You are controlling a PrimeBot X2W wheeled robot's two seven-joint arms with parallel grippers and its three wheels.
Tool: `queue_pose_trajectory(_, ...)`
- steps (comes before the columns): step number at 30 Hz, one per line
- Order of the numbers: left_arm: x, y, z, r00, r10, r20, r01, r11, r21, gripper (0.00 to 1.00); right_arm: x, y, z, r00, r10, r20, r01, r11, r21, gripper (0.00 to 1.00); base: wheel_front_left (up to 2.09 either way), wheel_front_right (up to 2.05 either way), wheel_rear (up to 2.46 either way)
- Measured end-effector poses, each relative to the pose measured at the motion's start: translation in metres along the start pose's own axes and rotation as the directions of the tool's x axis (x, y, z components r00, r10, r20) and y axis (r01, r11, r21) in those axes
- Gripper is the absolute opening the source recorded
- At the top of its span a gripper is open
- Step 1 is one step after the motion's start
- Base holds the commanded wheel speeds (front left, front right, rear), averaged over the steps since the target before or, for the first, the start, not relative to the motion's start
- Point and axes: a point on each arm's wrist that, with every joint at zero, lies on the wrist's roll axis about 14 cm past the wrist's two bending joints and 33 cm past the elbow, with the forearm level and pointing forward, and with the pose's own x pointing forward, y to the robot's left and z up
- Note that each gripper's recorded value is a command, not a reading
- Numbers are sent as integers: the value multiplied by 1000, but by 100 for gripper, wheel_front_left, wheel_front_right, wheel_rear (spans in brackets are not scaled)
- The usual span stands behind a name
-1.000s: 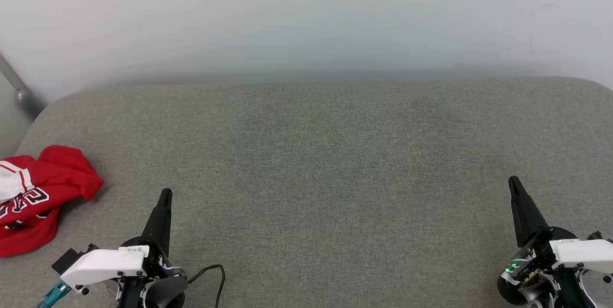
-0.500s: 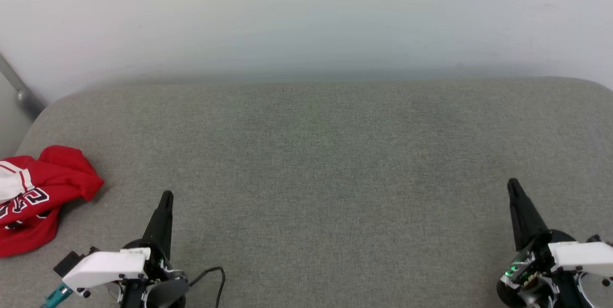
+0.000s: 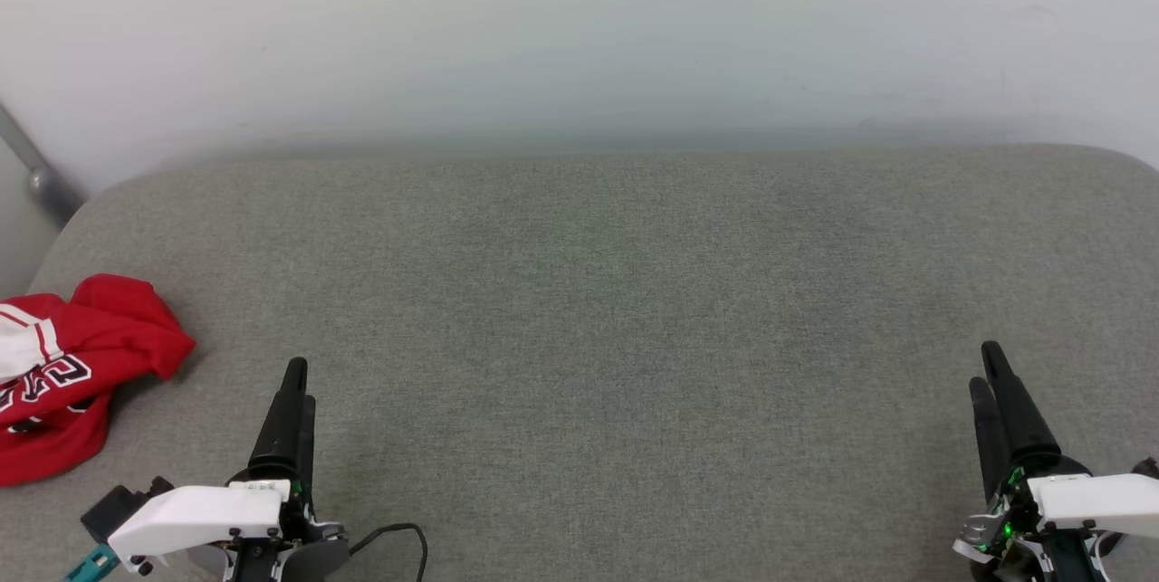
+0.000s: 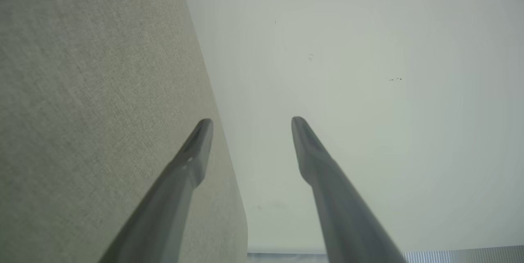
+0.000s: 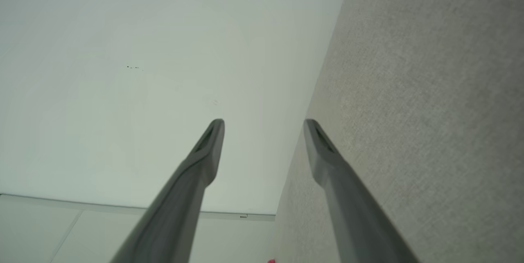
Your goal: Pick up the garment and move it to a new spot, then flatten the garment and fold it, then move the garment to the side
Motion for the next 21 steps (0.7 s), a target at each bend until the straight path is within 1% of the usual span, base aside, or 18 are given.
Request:
queue_pose_trajectory(5,2,-9,1,1000,-5,11,4,992,125,100,0,11,3,999,31,12,-30,992,-121,100,0,0,0)
queue_pose_trajectory(10,1,-11,-3,1000,11,11,-14,966,259,100,-2,17,2,999,51,12,-46,967,-249,100,0,0,0)
queue_pose_trajectory(16,-1,-12,-8,1000,21,15,-25,919,392,100,-2,28,-1,996,88,7,-79,918,-388,100,0,0,0)
queue_pose_trajectory(21,-3,-13,-11,1000,22,20,-29,867,497,100,-5,33,-4,994,105,-1,-92,866,-492,100,0,0,0)
